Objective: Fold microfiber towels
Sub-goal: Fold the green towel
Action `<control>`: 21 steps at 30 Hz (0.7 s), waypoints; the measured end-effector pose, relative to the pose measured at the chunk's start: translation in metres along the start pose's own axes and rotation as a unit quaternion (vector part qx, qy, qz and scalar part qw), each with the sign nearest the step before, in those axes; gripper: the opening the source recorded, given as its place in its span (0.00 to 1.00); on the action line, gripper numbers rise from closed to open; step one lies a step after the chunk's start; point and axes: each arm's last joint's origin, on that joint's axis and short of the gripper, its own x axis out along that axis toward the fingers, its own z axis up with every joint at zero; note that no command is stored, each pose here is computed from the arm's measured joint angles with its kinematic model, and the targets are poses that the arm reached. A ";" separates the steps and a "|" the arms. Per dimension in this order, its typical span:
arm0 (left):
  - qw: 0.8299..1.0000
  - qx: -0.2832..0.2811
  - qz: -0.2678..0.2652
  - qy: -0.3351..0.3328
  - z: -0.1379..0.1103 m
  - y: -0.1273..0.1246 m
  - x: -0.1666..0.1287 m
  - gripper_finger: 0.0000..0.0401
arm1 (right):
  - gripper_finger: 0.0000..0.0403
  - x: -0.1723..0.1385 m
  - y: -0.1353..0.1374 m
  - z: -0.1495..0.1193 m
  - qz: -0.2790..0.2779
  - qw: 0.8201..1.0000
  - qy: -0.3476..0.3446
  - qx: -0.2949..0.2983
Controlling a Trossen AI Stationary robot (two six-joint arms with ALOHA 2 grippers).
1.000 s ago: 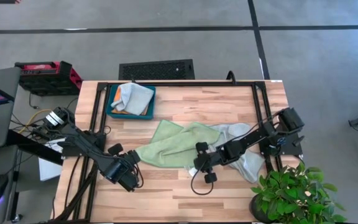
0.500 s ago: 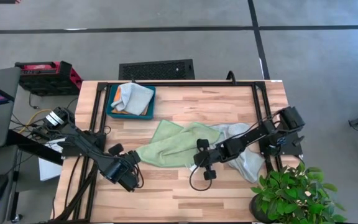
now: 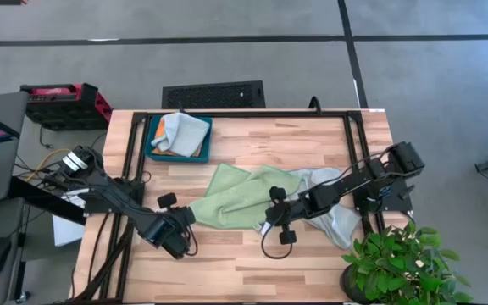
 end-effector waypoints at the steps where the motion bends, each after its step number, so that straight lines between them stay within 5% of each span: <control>1: 1.000 0.004 0.009 -0.005 -0.001 0.001 0.002 0.21 | 0.01 0.000 0.000 -0.001 0.000 1.000 0.004 0.000; 13: 0.998 0.025 0.054 0.005 -0.018 0.014 0.020 0.21 | 0.01 0.000 0.000 0.000 0.000 1.000 0.000 -0.001; 21: 0.998 0.047 0.027 0.023 -0.014 0.009 0.013 0.21 | 0.01 0.000 -0.001 0.000 -0.001 1.000 -0.001 0.001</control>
